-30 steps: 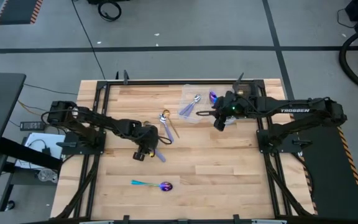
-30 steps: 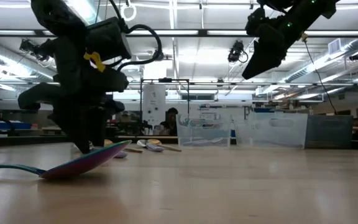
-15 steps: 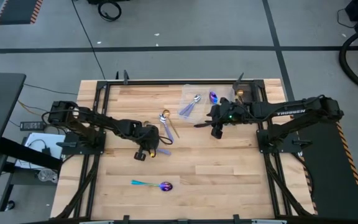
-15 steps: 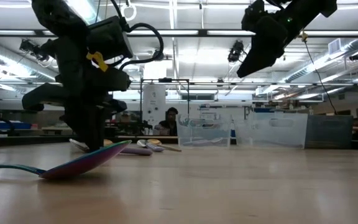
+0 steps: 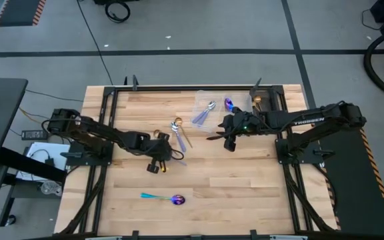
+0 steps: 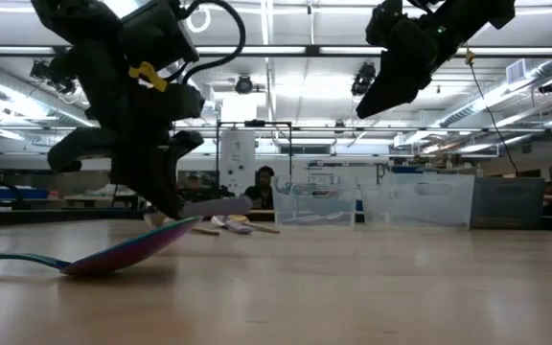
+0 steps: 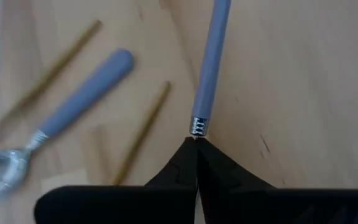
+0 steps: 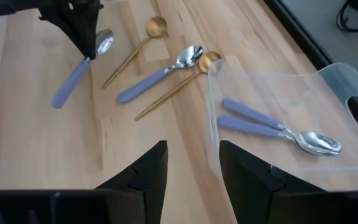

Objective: Sort silverware by color (type)
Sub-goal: Put the left gray spoon into the left transparent bin

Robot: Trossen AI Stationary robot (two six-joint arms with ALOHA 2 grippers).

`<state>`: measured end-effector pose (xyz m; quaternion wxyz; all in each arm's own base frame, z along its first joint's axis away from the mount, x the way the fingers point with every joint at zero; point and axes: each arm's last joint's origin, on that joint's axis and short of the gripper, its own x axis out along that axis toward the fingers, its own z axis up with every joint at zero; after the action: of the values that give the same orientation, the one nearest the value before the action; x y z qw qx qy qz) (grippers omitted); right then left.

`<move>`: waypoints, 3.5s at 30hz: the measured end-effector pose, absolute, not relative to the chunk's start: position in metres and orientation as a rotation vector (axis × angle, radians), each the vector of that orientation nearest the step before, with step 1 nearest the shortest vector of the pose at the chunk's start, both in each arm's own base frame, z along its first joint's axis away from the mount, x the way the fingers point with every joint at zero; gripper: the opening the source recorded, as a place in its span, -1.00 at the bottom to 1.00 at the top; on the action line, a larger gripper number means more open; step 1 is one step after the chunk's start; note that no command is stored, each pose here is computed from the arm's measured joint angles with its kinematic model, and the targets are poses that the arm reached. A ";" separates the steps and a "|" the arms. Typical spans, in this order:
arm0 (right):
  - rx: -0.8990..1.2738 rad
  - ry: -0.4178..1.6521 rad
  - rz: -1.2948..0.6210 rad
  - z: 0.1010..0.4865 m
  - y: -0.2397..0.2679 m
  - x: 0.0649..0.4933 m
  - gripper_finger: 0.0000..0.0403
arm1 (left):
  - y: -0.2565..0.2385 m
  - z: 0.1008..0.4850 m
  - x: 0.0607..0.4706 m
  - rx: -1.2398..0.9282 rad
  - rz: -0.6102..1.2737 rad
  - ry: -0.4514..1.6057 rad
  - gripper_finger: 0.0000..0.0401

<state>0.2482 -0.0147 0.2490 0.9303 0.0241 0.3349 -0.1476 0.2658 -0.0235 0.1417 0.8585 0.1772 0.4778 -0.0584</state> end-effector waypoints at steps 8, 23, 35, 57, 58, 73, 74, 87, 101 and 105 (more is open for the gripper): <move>0.056 0.732 -0.273 0.232 -0.014 0.263 -0.23 | -0.031 0.151 0.276 0.479 0.006 0.867 -0.96; -0.062 0.652 -0.289 0.219 -0.009 0.287 -0.21 | -0.011 0.168 0.294 0.475 0.132 0.649 -0.98; -0.119 0.638 -0.242 0.226 -0.006 0.284 -0.20 | 0.000 0.187 0.304 0.445 0.213 0.446 -0.98; -0.363 0.273 -0.166 0.261 0.001 0.300 -0.21 | 0.011 0.216 0.311 0.334 0.283 0.134 -0.99; -0.370 0.267 -0.165 0.261 0.001 0.300 -0.23 | 0.011 0.216 0.311 0.334 0.283 0.133 -0.99; -0.381 0.221 -0.125 0.265 -0.009 0.301 -0.79 | 0.011 0.218 0.311 0.332 0.289 0.114 -0.97; -0.380 0.219 -0.119 0.265 -0.011 0.301 -0.79 | 0.011 0.218 0.311 0.331 0.290 0.114 -0.96; -0.373 0.242 -0.094 0.262 -0.016 0.301 -0.79 | 0.013 0.216 0.310 0.336 0.378 0.147 -0.50; -0.462 0.417 -0.194 0.249 -0.039 0.295 -0.76 | -0.019 0.218 0.294 0.323 0.509 0.290 0.00; -0.506 0.456 -0.233 0.247 -0.050 0.293 -0.76 | -0.025 0.210 0.291 0.275 0.490 0.348 -0.05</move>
<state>0.2928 -0.0500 0.2472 0.9360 -0.2475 0.2231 -0.1138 0.2906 -0.0250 0.2104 0.9458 0.1351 0.1708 0.2408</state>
